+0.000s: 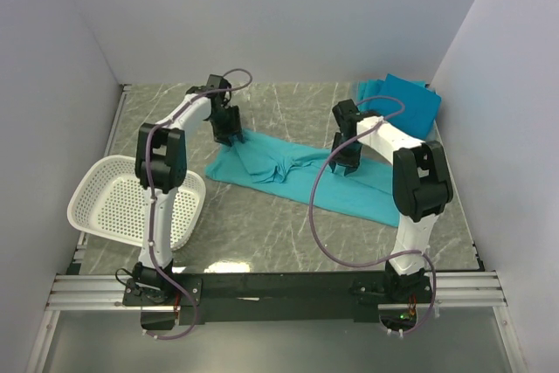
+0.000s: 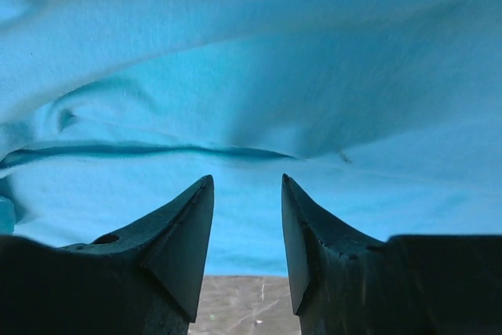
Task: Fold and stack the t-shirts
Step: Fold the tshirt
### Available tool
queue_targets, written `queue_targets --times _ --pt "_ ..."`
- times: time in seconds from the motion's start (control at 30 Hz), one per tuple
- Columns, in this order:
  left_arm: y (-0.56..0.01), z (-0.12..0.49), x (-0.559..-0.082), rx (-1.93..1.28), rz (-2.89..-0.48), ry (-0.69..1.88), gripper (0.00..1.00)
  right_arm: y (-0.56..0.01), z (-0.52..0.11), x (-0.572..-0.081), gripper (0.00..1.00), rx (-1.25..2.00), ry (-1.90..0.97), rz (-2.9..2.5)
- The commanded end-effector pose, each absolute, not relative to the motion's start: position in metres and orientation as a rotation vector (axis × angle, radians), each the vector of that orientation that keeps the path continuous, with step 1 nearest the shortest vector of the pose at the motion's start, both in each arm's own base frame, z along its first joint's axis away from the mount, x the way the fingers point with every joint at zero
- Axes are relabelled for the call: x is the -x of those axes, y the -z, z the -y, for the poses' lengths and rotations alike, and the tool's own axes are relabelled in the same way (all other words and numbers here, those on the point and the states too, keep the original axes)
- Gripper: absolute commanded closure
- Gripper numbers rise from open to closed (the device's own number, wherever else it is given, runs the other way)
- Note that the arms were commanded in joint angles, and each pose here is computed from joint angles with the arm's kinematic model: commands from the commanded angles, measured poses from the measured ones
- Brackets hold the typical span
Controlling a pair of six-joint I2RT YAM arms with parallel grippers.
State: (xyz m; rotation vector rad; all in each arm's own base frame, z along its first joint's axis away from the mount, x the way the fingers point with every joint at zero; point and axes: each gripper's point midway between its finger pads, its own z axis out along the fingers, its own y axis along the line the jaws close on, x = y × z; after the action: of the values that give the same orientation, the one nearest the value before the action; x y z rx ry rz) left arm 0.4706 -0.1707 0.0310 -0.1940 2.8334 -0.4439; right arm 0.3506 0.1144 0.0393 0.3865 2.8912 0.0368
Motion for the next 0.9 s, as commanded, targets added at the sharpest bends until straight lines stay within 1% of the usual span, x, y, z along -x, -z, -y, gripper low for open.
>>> queue_targets --times 0.0,0.23,0.37,0.4,0.47,0.5,0.57,0.6,0.63,0.73,0.77,0.87 --pt "-0.045 0.185 -0.512 0.154 -2.685 0.532 0.47 -0.04 -0.108 -0.366 0.53 -0.399 -0.072 -2.853" --pt "-0.049 0.205 -0.559 0.14 -2.559 0.653 0.47 -0.031 -0.1 -0.358 0.53 -0.391 -0.037 -2.928" --pt "-0.065 0.21 -0.565 0.134 -2.516 0.697 0.46 -0.056 -0.101 -0.363 0.53 -0.365 -0.053 -2.887" --pt "-0.084 0.212 -0.568 0.124 -2.47 0.711 0.46 -0.065 -0.103 -0.365 0.53 -0.359 -0.068 -2.868" --pt "-0.092 0.211 -0.562 0.136 -2.458 0.719 0.46 -0.083 -0.116 -0.373 0.53 -0.326 -0.117 -2.835" --pt "-0.114 0.21 -0.562 0.128 -2.414 0.727 0.46 -0.09 -0.121 -0.376 0.53 -0.307 -0.13 -2.819" --pt "-0.121 0.207 -0.554 0.142 -2.411 0.717 0.45 -0.106 -0.15 -0.38 0.53 -0.224 -0.205 -2.795" --pt "-0.144 0.206 -0.551 0.137 -2.371 0.717 0.44 -0.108 -0.159 -0.381 0.53 -0.198 -0.215 -2.794" --pt "-0.142 0.201 -0.543 0.151 -2.386 0.702 0.44 -0.111 -0.171 -0.38 0.53 -0.167 -0.23 -2.789" --pt "-0.159 0.19 -0.529 0.175 -2.38 0.645 0.41 -0.115 -0.216 -0.38 0.53 -0.083 -0.33 -2.778" --pt "-0.162 0.188 -0.524 0.161 -2.381 0.637 0.4 -0.112 -0.236 -0.376 0.53 -0.057 -0.376 -2.788" --pt "-0.163 0.188 -0.501 0.118 -2.422 0.66 0.4 -0.102 -0.264 -0.373 0.52 -0.014 -0.439 -2.805"
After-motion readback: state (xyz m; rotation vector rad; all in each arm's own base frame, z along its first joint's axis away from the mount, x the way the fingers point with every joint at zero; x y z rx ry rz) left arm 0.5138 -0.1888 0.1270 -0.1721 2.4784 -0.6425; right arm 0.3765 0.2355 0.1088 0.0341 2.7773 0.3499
